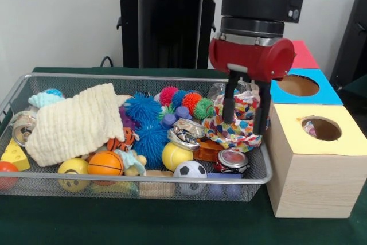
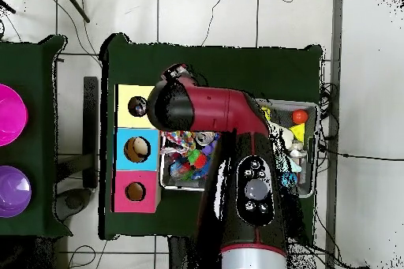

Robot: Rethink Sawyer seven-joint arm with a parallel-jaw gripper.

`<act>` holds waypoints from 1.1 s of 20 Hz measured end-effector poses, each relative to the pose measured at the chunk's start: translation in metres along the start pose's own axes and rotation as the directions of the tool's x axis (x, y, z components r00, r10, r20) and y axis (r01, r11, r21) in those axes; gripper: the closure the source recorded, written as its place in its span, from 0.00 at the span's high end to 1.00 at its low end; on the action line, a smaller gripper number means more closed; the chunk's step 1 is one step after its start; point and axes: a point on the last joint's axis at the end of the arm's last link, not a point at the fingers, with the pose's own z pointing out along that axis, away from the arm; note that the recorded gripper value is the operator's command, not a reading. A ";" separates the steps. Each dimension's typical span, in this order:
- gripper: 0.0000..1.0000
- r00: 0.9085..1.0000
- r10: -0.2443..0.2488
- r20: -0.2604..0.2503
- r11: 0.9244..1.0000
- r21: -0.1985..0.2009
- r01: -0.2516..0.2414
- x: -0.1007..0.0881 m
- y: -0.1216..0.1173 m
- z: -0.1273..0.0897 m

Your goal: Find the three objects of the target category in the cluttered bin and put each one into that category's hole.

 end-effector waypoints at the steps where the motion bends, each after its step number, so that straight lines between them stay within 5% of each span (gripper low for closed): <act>1: 1.00 1.000 0.007 0.000 1.000 0.004 -0.007 -0.003 -0.005 -0.003; 22: 1.00 0.999 0.027 -0.035 0.997 0.068 -0.025 0.014 -0.065 -0.001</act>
